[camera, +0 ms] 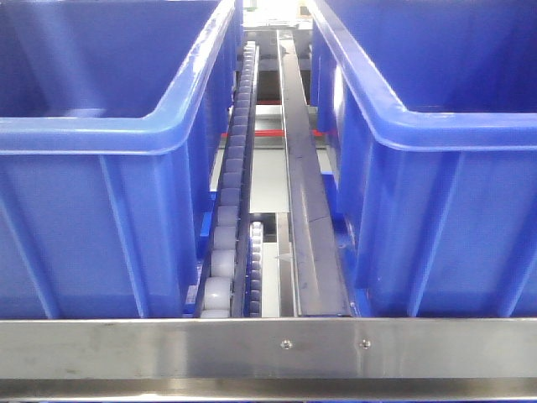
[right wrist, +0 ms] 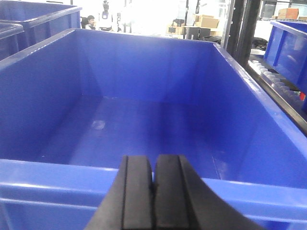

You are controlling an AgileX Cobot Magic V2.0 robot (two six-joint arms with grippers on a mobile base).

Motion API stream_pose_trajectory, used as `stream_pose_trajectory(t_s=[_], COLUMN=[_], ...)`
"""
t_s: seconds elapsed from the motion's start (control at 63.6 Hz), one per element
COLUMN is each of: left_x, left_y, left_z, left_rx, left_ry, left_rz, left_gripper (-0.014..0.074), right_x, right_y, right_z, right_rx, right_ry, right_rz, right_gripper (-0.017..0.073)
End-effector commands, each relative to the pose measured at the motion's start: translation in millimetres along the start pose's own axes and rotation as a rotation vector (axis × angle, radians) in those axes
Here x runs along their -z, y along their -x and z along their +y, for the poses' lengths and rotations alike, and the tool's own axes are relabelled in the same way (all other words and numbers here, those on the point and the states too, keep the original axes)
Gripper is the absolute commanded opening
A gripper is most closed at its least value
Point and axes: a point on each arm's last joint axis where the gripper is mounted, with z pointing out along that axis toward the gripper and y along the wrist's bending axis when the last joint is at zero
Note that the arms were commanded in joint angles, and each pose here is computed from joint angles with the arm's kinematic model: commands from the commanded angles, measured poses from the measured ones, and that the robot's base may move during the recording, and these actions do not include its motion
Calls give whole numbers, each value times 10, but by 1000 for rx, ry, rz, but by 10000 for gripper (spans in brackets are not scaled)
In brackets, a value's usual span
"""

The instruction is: Pick and sort blue part to right shelf

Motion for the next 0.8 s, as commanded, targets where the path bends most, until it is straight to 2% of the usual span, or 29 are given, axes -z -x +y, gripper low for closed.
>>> stream_pose_trajectory(t_s=[0.0, 0.786], left_x=[32, 47], left_y=[-46, -55], left_z=[-6, 6], left_rx=[19, 22], left_ry=[-5, 17], left_rz=[-26, -21], left_gripper=[124, 124], right_x=[31, 30], right_y=[174, 174], right_z=[-7, -7], right_rx=[2, 2], right_ry=[-9, -9], right_rz=[-137, -136], right_gripper=[54, 54])
